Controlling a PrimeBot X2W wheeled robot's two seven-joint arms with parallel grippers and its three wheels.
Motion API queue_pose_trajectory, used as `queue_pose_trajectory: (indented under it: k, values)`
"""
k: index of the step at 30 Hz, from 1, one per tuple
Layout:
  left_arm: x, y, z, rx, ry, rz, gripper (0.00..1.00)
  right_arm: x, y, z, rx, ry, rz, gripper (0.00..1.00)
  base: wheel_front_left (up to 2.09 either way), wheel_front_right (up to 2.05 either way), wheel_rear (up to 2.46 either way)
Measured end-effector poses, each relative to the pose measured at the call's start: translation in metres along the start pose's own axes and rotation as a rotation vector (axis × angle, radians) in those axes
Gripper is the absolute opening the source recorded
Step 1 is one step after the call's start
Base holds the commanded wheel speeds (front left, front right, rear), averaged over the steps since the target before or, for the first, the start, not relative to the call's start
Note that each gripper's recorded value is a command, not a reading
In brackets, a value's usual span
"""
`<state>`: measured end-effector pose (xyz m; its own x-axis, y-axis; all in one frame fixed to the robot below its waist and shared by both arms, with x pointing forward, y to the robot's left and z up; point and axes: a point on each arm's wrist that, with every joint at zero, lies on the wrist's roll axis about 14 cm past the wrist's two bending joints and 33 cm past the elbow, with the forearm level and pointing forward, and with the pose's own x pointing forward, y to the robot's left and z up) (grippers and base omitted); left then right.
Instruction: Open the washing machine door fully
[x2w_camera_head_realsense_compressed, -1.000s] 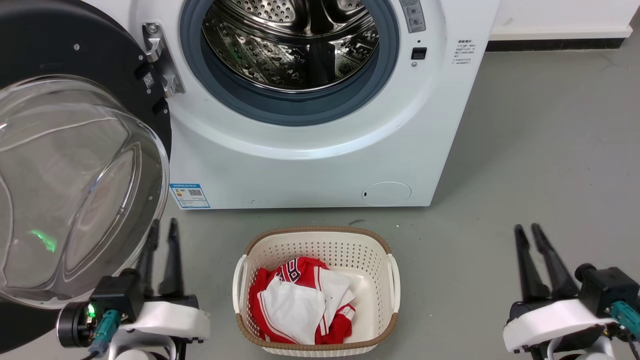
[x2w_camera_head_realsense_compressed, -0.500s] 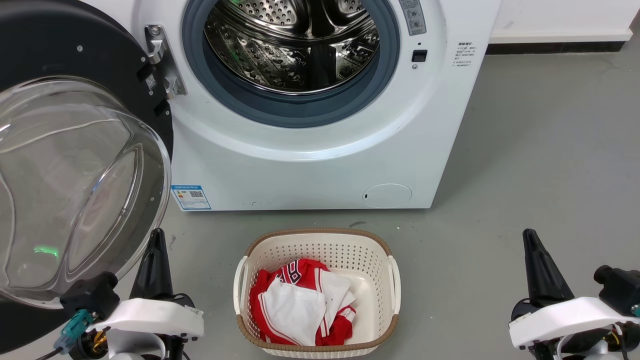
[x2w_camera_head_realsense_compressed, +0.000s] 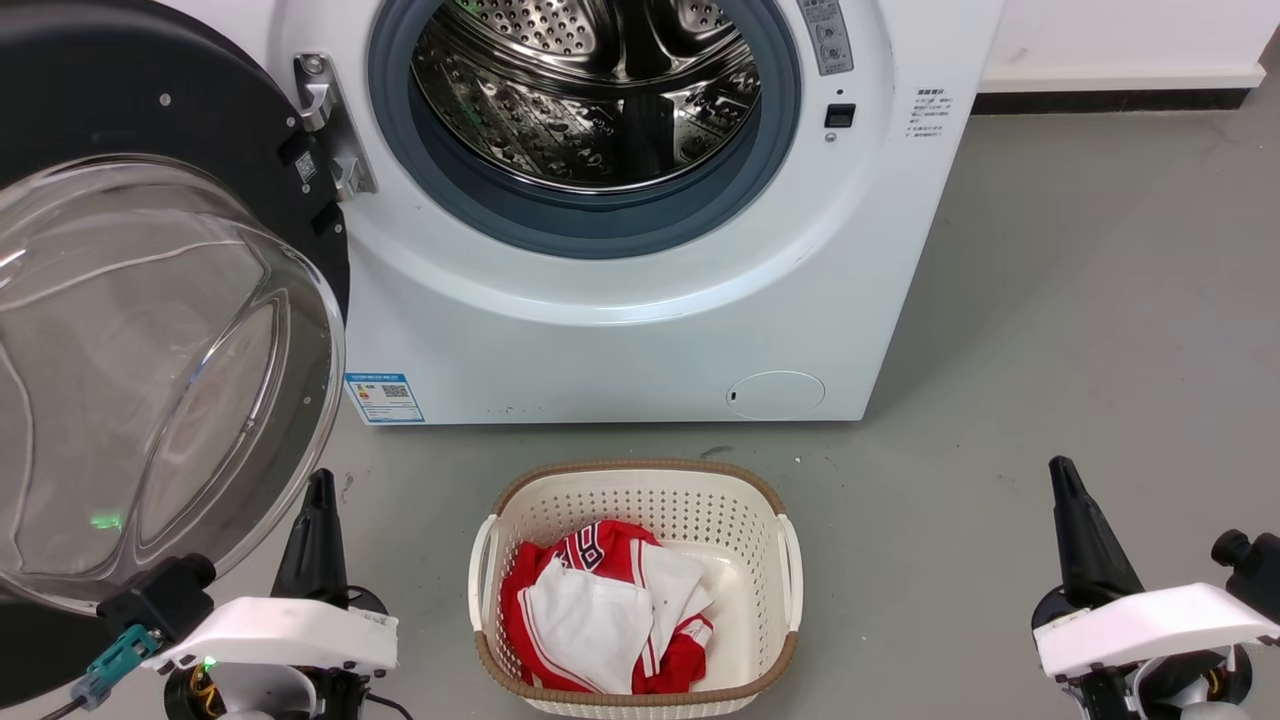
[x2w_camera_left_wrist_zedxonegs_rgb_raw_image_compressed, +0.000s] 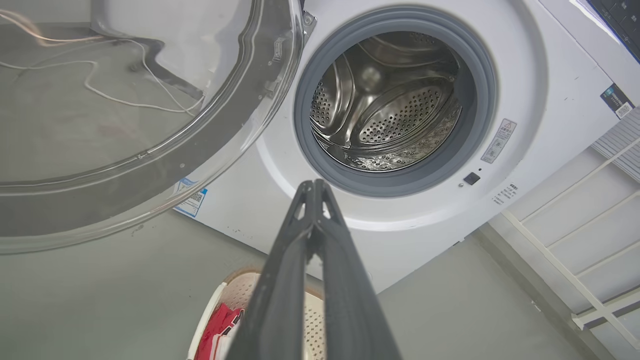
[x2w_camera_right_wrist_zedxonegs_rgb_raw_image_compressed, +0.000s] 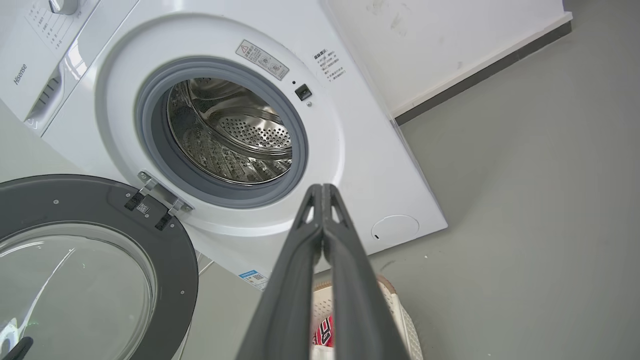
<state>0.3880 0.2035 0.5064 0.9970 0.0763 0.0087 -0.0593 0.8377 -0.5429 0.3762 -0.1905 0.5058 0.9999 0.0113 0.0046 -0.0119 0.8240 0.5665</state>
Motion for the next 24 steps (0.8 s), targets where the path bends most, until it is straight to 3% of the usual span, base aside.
queue_pose_trajectory:
  k: [24]
  values:
    - [-0.0006,0.0054,-0.0079,-0.335,0.052,0.029,0.0,0.0036,-0.0063,-0.0014,0.326,0.01,-0.027,0.0,0.0,0.0,0.0]
